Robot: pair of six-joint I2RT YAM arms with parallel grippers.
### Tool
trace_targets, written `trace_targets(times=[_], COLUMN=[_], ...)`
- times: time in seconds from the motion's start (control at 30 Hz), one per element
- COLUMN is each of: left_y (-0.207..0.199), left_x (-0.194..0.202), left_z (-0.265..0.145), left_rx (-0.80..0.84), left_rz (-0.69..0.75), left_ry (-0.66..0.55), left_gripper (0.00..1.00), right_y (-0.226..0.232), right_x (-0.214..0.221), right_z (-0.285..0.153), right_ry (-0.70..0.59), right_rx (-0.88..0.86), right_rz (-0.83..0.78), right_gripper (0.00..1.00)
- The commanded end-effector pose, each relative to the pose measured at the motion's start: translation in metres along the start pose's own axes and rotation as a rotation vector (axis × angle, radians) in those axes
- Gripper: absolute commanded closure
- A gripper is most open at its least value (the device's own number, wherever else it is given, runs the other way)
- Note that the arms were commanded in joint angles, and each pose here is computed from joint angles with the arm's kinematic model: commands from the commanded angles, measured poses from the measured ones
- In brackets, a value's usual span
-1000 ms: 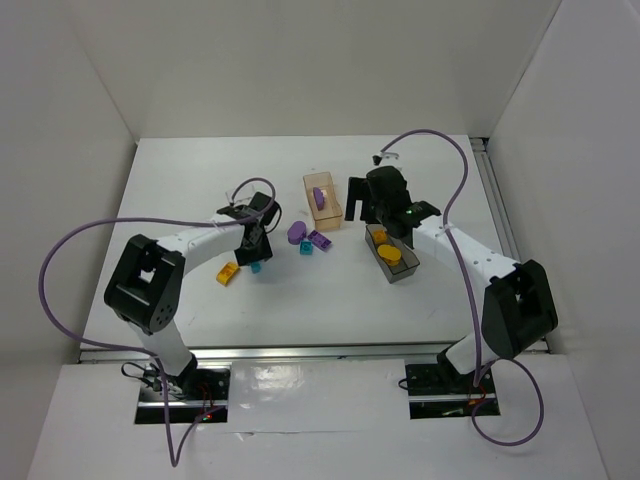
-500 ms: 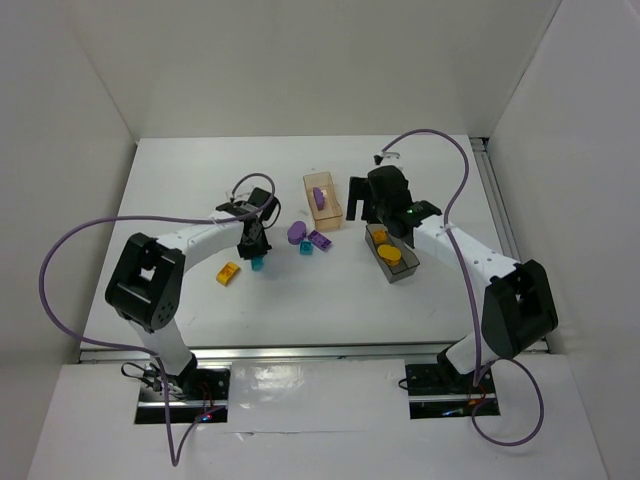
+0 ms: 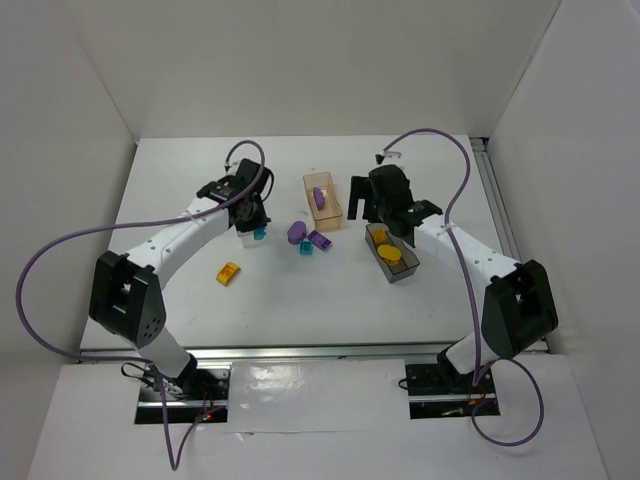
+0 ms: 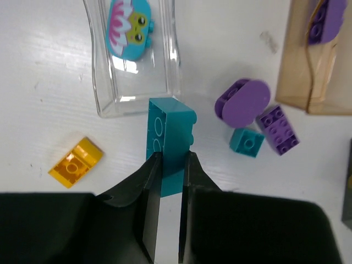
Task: Sort the legos into containers by color
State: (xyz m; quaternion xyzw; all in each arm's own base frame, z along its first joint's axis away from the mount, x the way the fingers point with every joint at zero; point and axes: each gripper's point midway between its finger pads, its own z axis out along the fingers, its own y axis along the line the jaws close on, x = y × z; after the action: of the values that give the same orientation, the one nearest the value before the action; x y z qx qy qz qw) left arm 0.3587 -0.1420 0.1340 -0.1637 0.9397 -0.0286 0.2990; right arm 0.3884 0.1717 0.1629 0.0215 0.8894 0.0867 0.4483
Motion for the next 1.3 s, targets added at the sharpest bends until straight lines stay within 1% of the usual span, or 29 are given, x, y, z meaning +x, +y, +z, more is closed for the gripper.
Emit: trace_targets(times=[0.0, 0.03, 0.07, 0.1, 0.17, 0.2, 0.23, 0.27, 0.3, 0.33, 0.37, 0.4, 0.5, 0.53, 0.57, 0.6, 0.63, 0.67, 0.7, 0.73, 0.77, 0.8, 0.83, 0.87, 0.97, 1.1, 1.23, 1.27], left_y=[0.001, 0.003, 0.003, 0.001, 0.000, 0.003, -0.004, -0.002, -0.004, -0.004, -0.001, -0.002, -0.008, -0.014, -0.021, -0.030, -0.039, -0.046, -0.055, -0.063, -0.074, -0.082, -0.087, -0.096, -0.101, -0.105, -0.096, -0.095], left_x=[-0.040, -0.045, -0.046, -0.058, -0.068, -0.068, -0.078, -0.081, -0.082, -0.092, -0.087, -0.090, -0.092, -0.080, -0.079, -0.077, -0.058, -0.048, -0.035, -0.024, -0.004, 0.012, 0.023, 0.041, 0.068, 0.078, 0.092, 0.096], left_z=[-0.006, -0.003, 0.008, 0.007, 0.016, 0.029, 0.030, 0.034, 0.038, 0.044, 0.044, 0.041, 0.025, 0.022, 0.007, 0.003, 0.003, 0.004, -0.001, 0.001, 0.003, 0.007, 0.011, 0.012, 0.029, 0.043, 0.065, 0.069], left_rx=[-0.007, -0.016, -0.026, -0.024, -0.027, -0.047, -0.036, -0.057, -0.064, -0.079, -0.102, -0.099, -0.059, -0.046, -0.001, 0.040, 0.067, 0.088, 0.138, 0.166, 0.187, 0.213, 0.219, 0.229, 0.224, 0.232, 0.179, 0.170], left_rz=[-0.011, -0.007, 0.001, -0.013, -0.019, -0.012, -0.017, -0.001, 0.002, -0.006, 0.005, 0.004, -0.013, 0.011, 0.012, 0.029, 0.070, 0.086, 0.119, 0.144, 0.183, 0.229, 0.259, 0.296, 0.346, 0.350, 0.373, 0.376], left_ry=[-0.066, -0.064, -0.045, -0.058, -0.057, -0.039, -0.056, -0.060, -0.050, -0.054, -0.021, -0.026, -0.058, -0.049, -0.062, -0.072, -0.046, -0.026, 0.009, 0.027, 0.065, 0.102, 0.113, 0.133, 0.195, 0.224, 0.259, 0.270], left_gripper=[0.95, 0.95, 0.93, 0.91, 0.91, 0.89, 0.84, 0.60, 0.41, 0.29, 0.27, 0.24, 0.23, 0.25, 0.27, 0.28, 0.30, 0.30, 0.32, 0.32, 0.32, 0.30, 0.26, 0.17, 0.11, 0.17, 0.20, 0.23], right_y=[0.001, 0.001, -0.002, -0.001, -0.002, -0.003, -0.002, -0.004, -0.004, -0.004, -0.004, -0.006, -0.008, -0.010, -0.011, -0.008, -0.007, -0.008, -0.008, -0.007, -0.006, -0.006, -0.008, -0.009, -0.009, -0.012, -0.011, -0.011], right_x=[-0.032, -0.035, -0.033, -0.037, -0.035, -0.032, -0.041, -0.038, -0.039, -0.039, -0.040, -0.040, -0.044, -0.042, -0.038, -0.042, -0.041, -0.037, -0.037, -0.037, -0.037, -0.037, -0.031, -0.026, -0.026, -0.025, -0.024, -0.024], right_z=[-0.016, -0.019, -0.019, -0.020, -0.020, -0.020, -0.025, -0.025, -0.027, -0.027, -0.030, -0.029, -0.037, -0.039, -0.037, -0.040, -0.040, -0.039, -0.039, -0.039, -0.039, -0.039, -0.037, -0.036, -0.036, -0.036, -0.033, -0.033], right_ry=[-0.078, -0.086, -0.078, -0.086, -0.078, -0.070, -0.093, -0.081, -0.078, -0.078, -0.078, -0.082, -0.101, -0.101, -0.092, -0.105, -0.102, -0.094, -0.094, -0.094, -0.090, -0.090, -0.078, -0.069, -0.069, -0.064, -0.064, -0.064], right_rx=[-0.002, -0.005, 0.008, 0.005, 0.008, 0.012, 0.014, 0.019, 0.020, 0.020, 0.020, 0.030, 0.032, 0.032, 0.036, 0.020, 0.011, 0.015, 0.015, 0.014, 0.006, 0.006, 0.011, 0.015, 0.015, 0.027, 0.027, 0.027], right_rz=[0.009, 0.012, 0.009, 0.011, 0.000, -0.003, 0.003, 0.000, -0.001, -0.001, -0.001, -0.001, 0.004, 0.004, 0.002, 0.017, 0.017, 0.014, 0.014, 0.023, 0.023, 0.023, 0.019, 0.016, 0.026, 0.023, 0.023, 0.023], right_gripper=[0.02, 0.02, 0.02, 0.02, 0.02, 0.02, 0.02, 0.02, 0.02, 0.02, 0.02, 0.02, 0.02, 0.02, 0.02, 0.02, 0.02, 0.02, 0.02, 0.02, 0.02, 0.02, 0.02, 0.02, 0.02, 0.02, 0.02, 0.02])
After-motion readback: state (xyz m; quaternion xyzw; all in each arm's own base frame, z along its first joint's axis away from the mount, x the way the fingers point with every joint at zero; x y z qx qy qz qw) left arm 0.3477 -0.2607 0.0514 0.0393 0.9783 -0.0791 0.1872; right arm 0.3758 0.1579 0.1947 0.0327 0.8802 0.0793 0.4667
